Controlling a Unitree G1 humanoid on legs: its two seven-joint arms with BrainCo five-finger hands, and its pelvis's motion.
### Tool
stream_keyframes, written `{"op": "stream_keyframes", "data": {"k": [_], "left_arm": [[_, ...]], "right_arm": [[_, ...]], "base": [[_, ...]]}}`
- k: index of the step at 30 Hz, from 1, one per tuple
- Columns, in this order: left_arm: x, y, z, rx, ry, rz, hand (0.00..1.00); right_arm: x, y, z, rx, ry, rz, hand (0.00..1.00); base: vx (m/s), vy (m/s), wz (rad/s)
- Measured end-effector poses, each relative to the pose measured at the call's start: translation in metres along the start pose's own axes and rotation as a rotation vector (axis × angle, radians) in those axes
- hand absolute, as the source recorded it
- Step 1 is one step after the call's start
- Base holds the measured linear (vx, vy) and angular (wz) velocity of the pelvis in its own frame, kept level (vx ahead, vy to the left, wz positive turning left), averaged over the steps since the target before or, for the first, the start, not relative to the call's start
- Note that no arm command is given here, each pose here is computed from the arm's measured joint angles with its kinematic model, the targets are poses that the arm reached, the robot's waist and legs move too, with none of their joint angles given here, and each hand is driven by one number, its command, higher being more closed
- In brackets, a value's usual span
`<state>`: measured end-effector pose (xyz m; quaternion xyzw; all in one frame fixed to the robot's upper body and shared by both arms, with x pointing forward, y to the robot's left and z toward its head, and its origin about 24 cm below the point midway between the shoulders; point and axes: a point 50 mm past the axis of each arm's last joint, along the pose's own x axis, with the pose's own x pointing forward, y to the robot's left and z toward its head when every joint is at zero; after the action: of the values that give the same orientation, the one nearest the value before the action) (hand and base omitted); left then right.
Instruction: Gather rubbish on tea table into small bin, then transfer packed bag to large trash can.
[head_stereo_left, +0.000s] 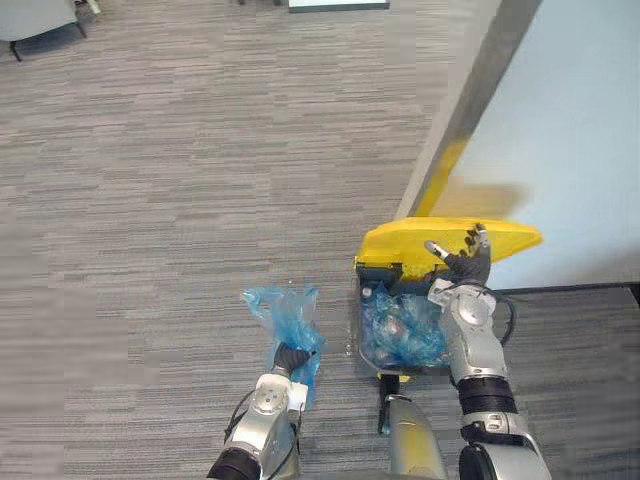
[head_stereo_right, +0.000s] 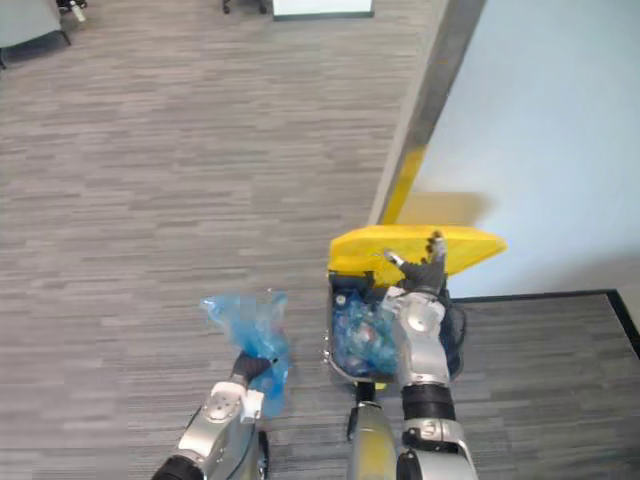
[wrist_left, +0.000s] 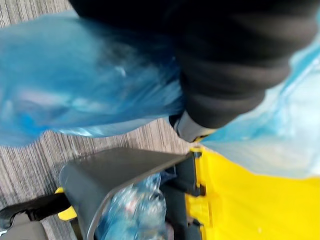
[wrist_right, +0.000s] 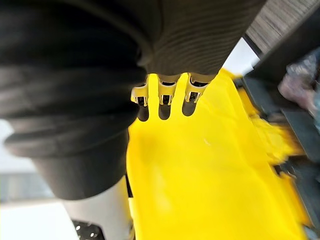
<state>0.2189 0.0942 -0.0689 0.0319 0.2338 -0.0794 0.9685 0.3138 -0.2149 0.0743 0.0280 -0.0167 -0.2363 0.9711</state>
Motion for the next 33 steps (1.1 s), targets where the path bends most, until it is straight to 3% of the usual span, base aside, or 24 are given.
{"op": "stream_keyframes", "data": {"k": [12,20,33], "left_arm": [[-0.015,-0.029,0.109,-0.121,-0.460,-0.179,1.00],[-0.029,-0.066,0.165,-0.108,-0.655,-0.376,1.00],[-0.038,-0.090,0.202,-0.089,-0.772,-0.478,1.00]], "right_arm": [[0.026,0.013,0.062,0.024,-0.211,0.054,0.00],[0.034,0.018,0.059,0.031,-0.181,0.063,0.00],[0.046,0.032,0.079,0.063,-0.198,0.051,0.00]], "base": [[0.01,-0.004,-0.02],[0.00,0.009,0.02],[0.01,0.007,-0.05]]}}
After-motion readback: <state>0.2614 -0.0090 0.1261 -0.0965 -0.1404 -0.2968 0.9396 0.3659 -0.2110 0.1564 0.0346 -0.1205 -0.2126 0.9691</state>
